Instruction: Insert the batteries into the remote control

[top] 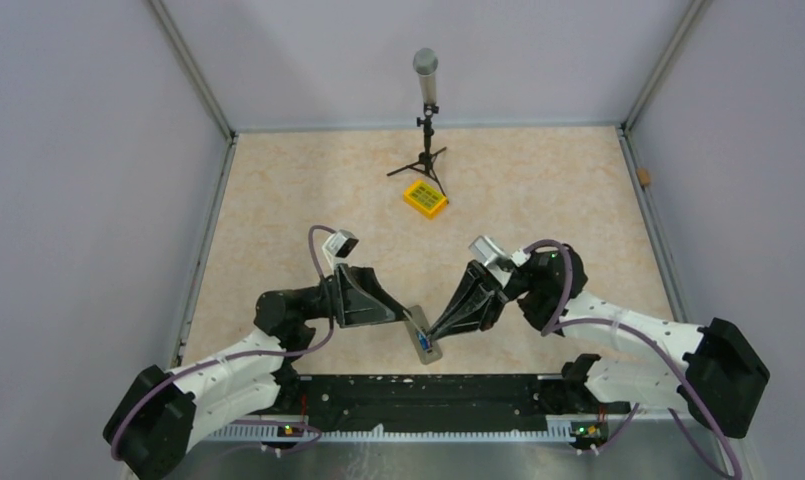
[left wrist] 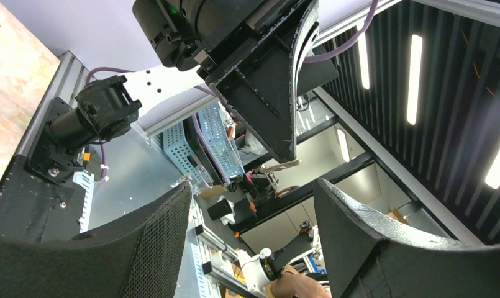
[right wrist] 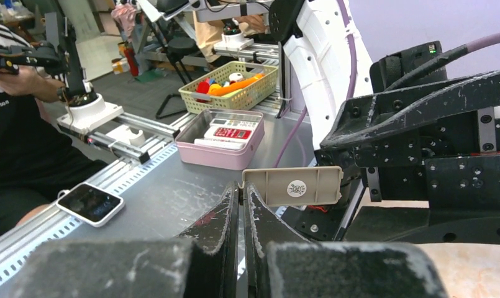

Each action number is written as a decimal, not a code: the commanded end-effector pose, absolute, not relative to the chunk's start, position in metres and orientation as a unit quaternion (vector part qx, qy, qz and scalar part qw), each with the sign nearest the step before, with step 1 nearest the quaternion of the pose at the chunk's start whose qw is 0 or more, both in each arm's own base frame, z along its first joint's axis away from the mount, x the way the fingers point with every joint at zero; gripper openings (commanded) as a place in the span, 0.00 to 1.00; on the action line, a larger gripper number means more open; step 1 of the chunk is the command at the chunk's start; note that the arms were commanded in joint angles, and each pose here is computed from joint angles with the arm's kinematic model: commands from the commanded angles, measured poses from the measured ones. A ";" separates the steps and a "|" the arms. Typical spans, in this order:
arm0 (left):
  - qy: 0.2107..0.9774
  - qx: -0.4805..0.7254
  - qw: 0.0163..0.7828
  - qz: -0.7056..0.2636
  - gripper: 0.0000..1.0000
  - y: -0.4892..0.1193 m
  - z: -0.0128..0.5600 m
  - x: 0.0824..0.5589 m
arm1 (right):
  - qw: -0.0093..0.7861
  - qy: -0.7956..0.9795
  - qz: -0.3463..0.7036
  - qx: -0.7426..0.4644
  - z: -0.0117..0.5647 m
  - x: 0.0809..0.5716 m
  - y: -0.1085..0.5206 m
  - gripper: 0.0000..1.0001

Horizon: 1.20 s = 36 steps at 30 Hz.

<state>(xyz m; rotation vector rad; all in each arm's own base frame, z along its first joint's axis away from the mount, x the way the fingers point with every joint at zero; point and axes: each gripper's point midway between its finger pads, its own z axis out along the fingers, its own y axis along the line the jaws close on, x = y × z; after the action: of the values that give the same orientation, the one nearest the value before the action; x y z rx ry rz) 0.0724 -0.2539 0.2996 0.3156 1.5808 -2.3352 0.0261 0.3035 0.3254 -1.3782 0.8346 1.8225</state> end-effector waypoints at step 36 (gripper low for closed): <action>0.503 0.209 0.156 -0.824 0.34 -0.243 0.325 0.038 | 0.362 0.253 0.661 -0.606 0.314 0.026 0.329 0.00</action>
<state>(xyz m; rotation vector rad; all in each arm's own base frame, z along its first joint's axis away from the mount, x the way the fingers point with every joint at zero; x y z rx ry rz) 0.0549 -0.2489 0.3080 0.4336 1.5545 -2.3647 0.0271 0.3270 0.2932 -1.5557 0.7585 1.7578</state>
